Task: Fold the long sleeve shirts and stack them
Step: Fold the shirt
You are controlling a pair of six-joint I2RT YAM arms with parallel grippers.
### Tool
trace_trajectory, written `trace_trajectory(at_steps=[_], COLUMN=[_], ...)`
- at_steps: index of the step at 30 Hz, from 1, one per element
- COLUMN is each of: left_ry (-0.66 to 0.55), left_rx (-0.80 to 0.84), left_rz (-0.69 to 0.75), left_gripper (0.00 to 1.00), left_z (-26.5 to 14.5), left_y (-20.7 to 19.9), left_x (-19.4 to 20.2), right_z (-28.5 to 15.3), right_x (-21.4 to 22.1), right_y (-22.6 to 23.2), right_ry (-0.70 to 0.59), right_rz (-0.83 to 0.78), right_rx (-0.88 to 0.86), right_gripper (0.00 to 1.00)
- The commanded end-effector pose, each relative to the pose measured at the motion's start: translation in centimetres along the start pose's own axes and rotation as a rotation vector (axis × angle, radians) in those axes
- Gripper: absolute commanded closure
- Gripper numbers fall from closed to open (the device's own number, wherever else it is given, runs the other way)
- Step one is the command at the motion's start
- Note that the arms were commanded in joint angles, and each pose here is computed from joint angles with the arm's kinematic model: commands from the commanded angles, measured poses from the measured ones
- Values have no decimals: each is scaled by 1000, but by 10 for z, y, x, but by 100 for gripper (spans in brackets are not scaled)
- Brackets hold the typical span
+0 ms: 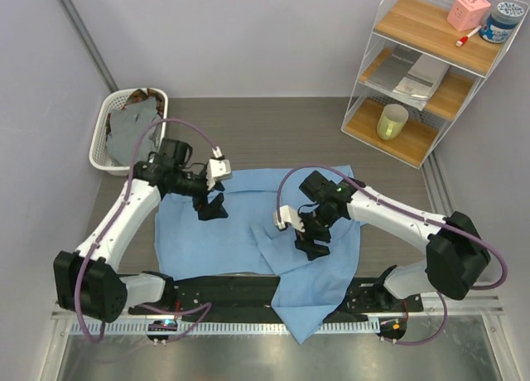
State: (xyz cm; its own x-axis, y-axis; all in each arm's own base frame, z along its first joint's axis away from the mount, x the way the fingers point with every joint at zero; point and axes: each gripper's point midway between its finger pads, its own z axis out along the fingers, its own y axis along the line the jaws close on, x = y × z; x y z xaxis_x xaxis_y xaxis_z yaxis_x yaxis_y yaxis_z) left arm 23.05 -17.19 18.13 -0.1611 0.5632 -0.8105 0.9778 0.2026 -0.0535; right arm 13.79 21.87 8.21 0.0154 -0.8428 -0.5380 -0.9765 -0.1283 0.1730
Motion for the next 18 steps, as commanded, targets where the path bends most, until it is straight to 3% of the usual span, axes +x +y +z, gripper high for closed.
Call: trace_trajectory(at_steps=[1, 7, 10, 15, 18], left_ry=[30, 107, 129, 140, 183], left_rx=[55, 230, 280, 163, 103], left_rz=[22, -103, -186, -331, -309], left_gripper=[19, 27, 32, 43, 46], left_z=[39, 98, 123, 151, 166], left_y=[0, -31, -43, -26, -22], left_x=[0, 8, 12, 14, 17], right_z=[-27, -55, -76, -94, -91], right_x=[-8, -9, -4, -6, -8], right_y=[-1, -14, -31, -60, -66], right_ry=[-12, -76, -160, -294, -344], right_rz=[-3, 132, 277, 543, 642], right_rx=[115, 232, 279, 295, 262], right_gripper=[25, 22, 21, 30, 38])
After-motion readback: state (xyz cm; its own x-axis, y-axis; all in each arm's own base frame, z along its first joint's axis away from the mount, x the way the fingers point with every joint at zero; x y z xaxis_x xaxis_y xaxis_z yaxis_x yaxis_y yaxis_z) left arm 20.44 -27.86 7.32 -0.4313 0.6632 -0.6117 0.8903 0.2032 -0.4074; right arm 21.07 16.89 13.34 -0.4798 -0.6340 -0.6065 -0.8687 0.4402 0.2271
